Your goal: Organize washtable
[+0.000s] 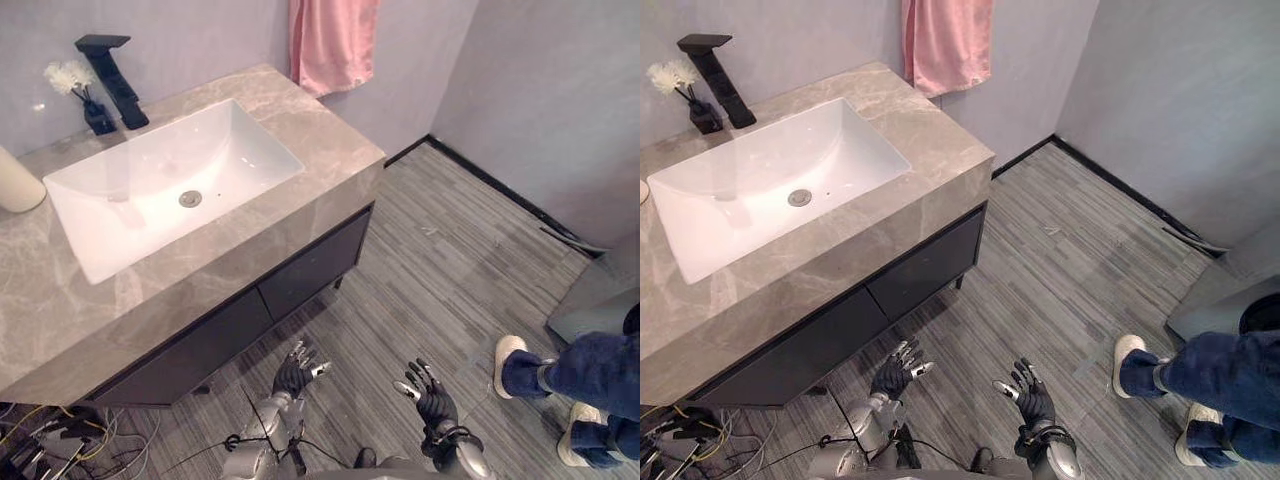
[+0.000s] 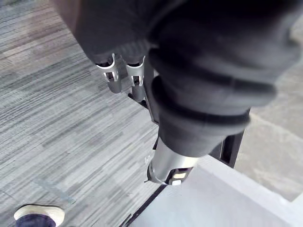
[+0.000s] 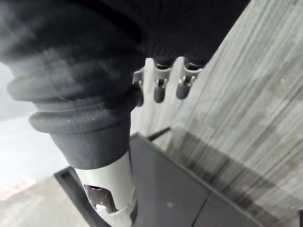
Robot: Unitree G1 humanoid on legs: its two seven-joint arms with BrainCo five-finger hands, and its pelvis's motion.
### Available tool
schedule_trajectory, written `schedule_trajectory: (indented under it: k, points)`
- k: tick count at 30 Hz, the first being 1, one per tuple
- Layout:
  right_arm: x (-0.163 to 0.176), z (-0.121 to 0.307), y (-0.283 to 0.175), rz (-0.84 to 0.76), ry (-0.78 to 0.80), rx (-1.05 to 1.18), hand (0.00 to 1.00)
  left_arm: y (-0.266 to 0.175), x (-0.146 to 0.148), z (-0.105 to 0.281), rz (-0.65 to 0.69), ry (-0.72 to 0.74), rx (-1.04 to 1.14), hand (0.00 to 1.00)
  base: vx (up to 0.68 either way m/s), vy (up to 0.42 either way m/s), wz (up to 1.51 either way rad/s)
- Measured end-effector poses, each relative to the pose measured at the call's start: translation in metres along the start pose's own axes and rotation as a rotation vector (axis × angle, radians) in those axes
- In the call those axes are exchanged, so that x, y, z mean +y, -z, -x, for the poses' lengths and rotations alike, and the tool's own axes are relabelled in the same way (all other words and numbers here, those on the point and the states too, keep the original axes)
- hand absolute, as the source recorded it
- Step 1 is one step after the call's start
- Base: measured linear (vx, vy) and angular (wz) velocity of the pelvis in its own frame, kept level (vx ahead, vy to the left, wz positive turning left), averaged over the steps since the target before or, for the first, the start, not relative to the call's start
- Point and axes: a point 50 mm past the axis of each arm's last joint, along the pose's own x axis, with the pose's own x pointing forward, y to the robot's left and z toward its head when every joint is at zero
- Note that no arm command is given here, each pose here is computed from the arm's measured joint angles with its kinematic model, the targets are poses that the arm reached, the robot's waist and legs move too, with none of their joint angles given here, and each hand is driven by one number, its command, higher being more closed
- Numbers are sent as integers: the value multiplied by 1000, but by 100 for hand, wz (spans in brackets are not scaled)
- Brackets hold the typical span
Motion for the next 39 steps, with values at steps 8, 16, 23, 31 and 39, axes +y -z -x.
schedule_trajectory:
  k: [8,16,23,31,39]
  points:
    - [29,-33,-37,56,-136,-97,0,-20,18,-1,14,-68,-80,0,-76,96,-127]
    - [20,-25,-41,101,-151,-122,0,-24,5,7,-36,35,-110,0,59,220,-199]
    - [18,-31,-62,41,-115,-213,0,-56,-6,-3,-76,81,-247,0,-43,94,-239]
    - [18,-21,-26,-58,-64,-117,0,-39,3,6,-40,19,-199,0,-37,20,-86]
    - [21,-26,-37,-64,-63,-157,0,-39,21,12,10,-74,-216,0,25,-22,-105]
